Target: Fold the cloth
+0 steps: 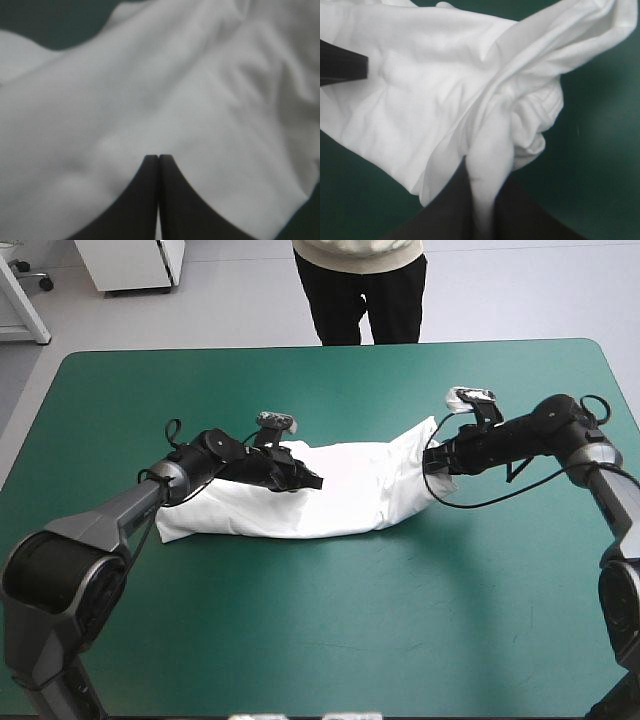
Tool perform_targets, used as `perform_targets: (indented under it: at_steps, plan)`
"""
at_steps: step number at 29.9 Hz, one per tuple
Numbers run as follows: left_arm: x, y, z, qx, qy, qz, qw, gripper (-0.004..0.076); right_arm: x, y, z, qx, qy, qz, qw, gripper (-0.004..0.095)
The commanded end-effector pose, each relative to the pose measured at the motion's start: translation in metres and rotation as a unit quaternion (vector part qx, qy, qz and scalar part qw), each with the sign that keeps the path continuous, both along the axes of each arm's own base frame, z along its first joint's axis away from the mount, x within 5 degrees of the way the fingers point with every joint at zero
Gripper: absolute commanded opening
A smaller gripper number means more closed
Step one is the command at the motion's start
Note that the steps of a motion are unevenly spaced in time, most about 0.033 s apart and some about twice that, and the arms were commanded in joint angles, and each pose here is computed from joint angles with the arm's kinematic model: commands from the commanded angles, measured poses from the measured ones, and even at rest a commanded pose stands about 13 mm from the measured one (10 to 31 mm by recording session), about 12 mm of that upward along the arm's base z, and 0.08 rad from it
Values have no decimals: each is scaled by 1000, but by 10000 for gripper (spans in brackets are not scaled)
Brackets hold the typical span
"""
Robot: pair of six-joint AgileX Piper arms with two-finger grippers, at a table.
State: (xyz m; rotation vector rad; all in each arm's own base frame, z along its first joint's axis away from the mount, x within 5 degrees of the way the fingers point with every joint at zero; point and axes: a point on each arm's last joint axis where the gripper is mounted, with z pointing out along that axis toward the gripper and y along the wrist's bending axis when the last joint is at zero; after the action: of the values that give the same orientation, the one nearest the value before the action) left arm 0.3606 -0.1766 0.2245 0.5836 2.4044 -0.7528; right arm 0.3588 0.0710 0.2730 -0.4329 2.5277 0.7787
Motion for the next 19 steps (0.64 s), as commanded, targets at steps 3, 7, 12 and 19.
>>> perform_targets:
  at_steps: [3,7,12,19]
  plan:
    - [-24,35,113,-67,-141,57,986,-9,-5,40,59,-16,-73,28,997,0]
    - [-55,74,168,-64,-204,91,973,-9,-9,70,82,-11,-100,52,993,0]
    - [-109,124,217,21,-260,135,956,-9,-14,118,99,-13,-121,98,988,0]
    - [-158,150,239,105,-290,179,934,-9,-8,191,93,-23,-131,143,981,0]
